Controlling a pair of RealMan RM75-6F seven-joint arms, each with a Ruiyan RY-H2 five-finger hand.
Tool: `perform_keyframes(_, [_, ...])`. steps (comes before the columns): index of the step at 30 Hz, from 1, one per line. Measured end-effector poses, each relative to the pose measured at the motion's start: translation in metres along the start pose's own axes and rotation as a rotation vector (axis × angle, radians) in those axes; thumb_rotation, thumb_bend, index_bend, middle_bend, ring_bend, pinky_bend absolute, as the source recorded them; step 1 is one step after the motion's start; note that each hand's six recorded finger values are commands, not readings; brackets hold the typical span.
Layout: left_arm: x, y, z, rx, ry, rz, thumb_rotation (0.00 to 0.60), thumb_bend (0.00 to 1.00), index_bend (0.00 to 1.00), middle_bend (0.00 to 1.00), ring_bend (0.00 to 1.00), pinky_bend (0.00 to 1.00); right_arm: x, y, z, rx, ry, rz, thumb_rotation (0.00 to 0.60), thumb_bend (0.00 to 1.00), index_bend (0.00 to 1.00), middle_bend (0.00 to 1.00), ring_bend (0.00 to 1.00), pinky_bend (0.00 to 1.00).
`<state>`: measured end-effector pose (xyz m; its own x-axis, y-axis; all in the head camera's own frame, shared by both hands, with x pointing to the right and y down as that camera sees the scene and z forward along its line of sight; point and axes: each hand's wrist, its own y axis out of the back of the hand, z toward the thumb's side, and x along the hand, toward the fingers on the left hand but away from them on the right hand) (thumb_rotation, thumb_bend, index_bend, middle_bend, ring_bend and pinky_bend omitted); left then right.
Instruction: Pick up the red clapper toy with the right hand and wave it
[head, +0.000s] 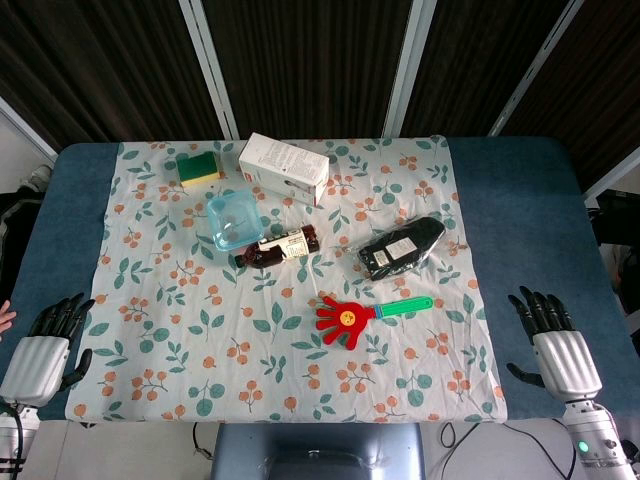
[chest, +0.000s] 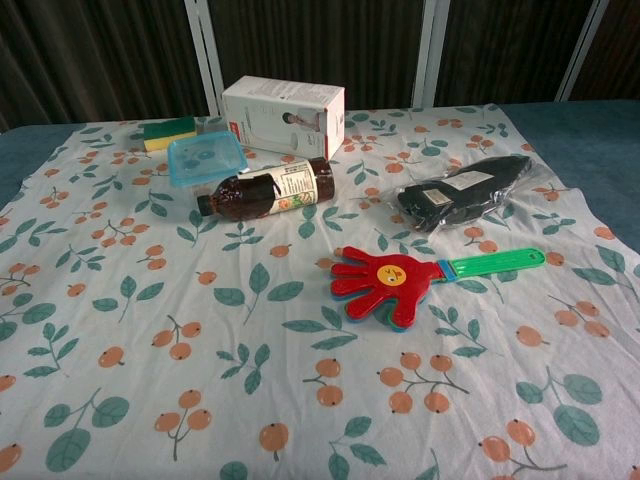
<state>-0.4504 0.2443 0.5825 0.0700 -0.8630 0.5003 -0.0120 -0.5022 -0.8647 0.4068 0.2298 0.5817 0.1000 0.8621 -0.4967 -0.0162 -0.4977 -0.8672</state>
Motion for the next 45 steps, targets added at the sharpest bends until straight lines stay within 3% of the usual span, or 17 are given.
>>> perform_keyframes(11, [-0.002,-0.001,0.002,-0.005,-0.009,-0.008,0.6,0.47,0.0,0.0,0.0,0.12,-0.007,-0.006,0.001,0.003,0.003,0.003,0.6,0.12,0.0,0.0,0.0,0.0])
perform_keyframes(13, [-0.002,0.0,0.003,-0.012,-0.013,-0.01,0.6,0.47,0.0,0.0,0.0,0.12,-0.015,-0.01,0.006,-0.004,0.015,0.008,0.6,0.14,0.07,0.0,0.0,0.0])
perform_keyframes(18, [-0.003,0.0,0.006,-0.035,-0.044,-0.022,0.6,0.47,0.0,0.0,0.0,0.12,-0.061,-0.023,0.037,-0.001,0.096,0.055,0.6,0.25,0.26,0.0,0.0,0.0])
perform_keyframes(23, [-0.006,0.002,0.004,-0.049,-0.049,-0.023,0.6,0.47,0.0,0.0,0.0,0.12,-0.113,-0.044,0.087,-0.005,0.173,0.12,0.6,0.28,0.37,0.0,0.0,0.0])
perform_keyframes(30, [-0.008,0.007,0.0,-0.06,-0.045,-0.01,0.6,0.47,0.0,0.0,0.0,0.12,-0.133,-0.065,0.123,0.057,0.213,0.154,0.6,0.34,0.47,0.0,0.0,0.0])
perform_keyframes(39, [-0.011,0.01,-0.003,-0.062,-0.039,-0.008,0.6,0.47,0.0,0.0,0.0,0.12,-0.149,-0.09,0.148,0.072,0.238,0.189,0.6,0.39,0.47,0.0,0.0,0.0])
perform_keyframes(45, [-0.012,0.011,-0.004,-0.069,-0.04,-0.005,0.6,0.47,0.0,0.0,0.0,0.12,-0.153,-0.098,0.161,0.078,0.257,0.195,0.6,0.4,0.53,0.0,0.0,0.0])
